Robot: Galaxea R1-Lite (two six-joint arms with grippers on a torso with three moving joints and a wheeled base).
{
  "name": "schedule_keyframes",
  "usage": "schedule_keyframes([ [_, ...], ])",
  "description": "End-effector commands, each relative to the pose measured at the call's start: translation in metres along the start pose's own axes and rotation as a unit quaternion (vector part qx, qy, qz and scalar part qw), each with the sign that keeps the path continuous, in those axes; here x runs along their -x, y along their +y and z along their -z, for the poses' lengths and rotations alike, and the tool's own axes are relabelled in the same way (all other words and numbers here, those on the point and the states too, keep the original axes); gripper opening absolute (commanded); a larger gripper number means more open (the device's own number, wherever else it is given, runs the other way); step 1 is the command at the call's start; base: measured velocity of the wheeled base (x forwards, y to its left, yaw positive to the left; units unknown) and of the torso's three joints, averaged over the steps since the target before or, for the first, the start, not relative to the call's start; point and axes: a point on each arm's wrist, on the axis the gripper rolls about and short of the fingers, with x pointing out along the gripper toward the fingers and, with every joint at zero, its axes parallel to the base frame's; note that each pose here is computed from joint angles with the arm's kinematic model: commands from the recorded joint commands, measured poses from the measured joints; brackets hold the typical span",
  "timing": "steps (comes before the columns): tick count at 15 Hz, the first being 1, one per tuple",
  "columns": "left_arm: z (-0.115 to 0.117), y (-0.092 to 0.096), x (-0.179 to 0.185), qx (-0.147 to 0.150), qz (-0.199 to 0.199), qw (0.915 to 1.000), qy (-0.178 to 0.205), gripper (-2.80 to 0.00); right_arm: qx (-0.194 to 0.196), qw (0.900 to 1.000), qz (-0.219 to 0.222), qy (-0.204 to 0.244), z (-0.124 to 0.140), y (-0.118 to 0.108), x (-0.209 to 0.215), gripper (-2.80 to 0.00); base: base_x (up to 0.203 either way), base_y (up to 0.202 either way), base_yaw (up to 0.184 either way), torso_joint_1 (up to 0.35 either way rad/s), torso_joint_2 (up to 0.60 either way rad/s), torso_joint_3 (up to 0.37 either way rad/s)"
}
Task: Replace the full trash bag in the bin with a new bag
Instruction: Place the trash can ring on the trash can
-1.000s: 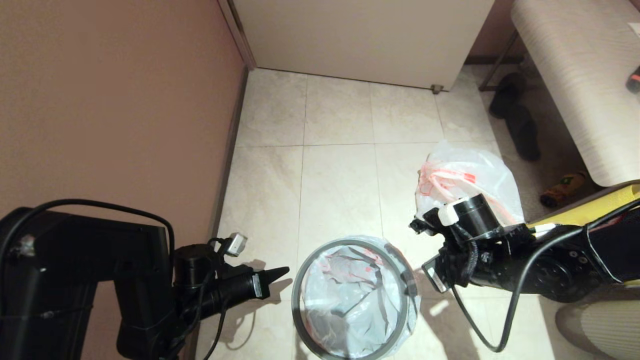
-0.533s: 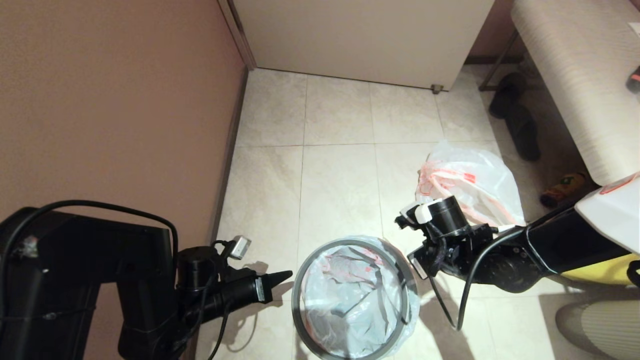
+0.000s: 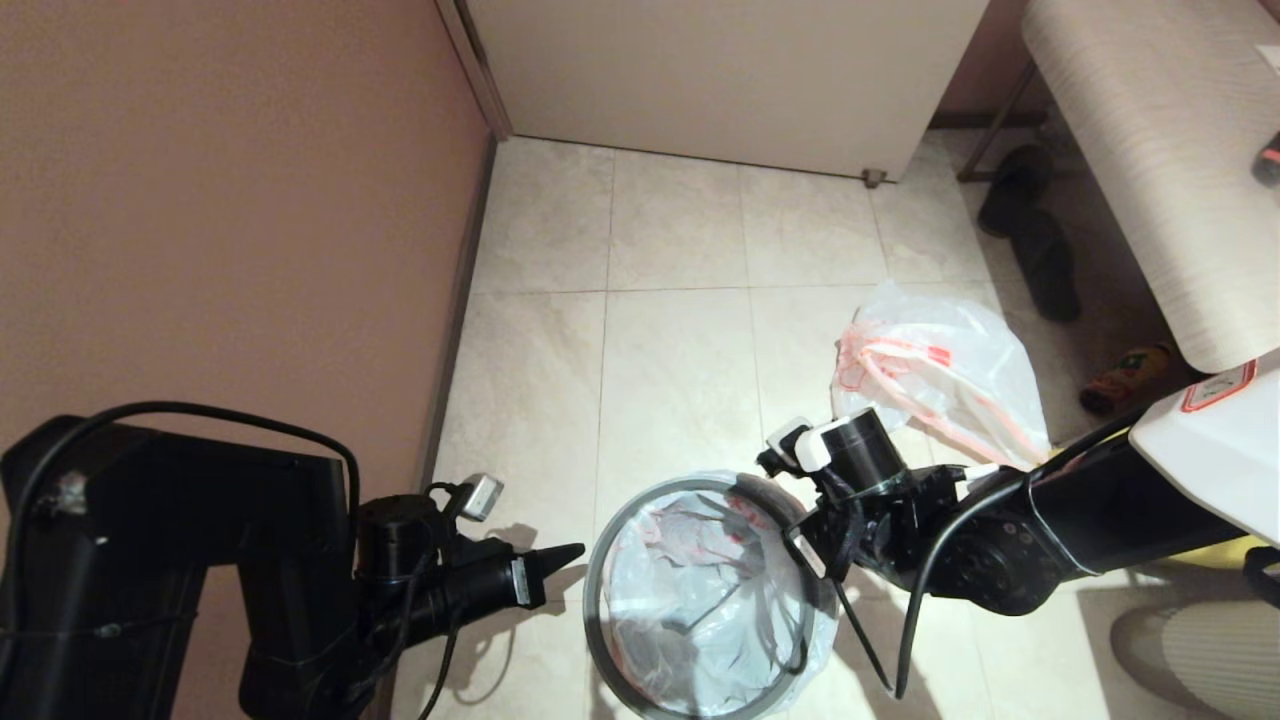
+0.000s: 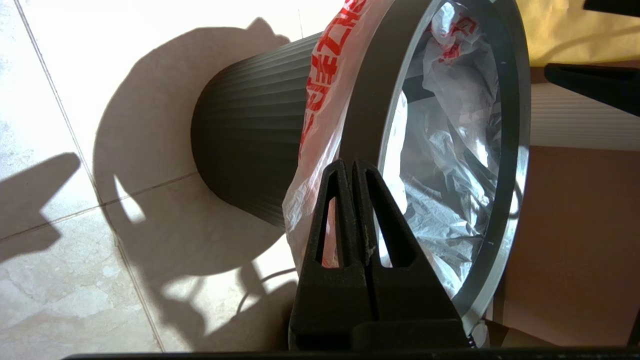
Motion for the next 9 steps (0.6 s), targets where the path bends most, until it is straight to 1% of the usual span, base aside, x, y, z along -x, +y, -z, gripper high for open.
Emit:
schedule_keyframes([
  [1,-0.004,-0.001,0.0,-0.011,0.008,0.9997,-0.018,-2.8,0.007,1.0,-0.004,-0.004,-0.001,0.006,0.005,0.0,0.0,0.0,0.0,0.0,0.0,0.0],
  [5,-0.005,-0.001,0.0,-0.012,0.007,0.9997,-0.02,-2.8,0.029,0.999,-0.014,0.03,0.016,0.024,-0.013,0.0,0.0,0.0,0.0,0.0,0.0,0.0],
  [6,-0.005,-0.001,-0.001,-0.012,0.007,0.9997,-0.019,-2.8,0.032,0.999,-0.015,0.035,0.019,0.027,-0.018,-2.8,0.0,0.0,0.0,0.0,0.0,0.0],
  [9,-0.005,-0.001,-0.001,-0.012,0.007,0.9997,-0.02,-2.8,0.032,0.999,-0.015,0.036,0.018,0.03,-0.025,-2.8,0.0,0.0,0.0,0.0,0.0,0.0],
])
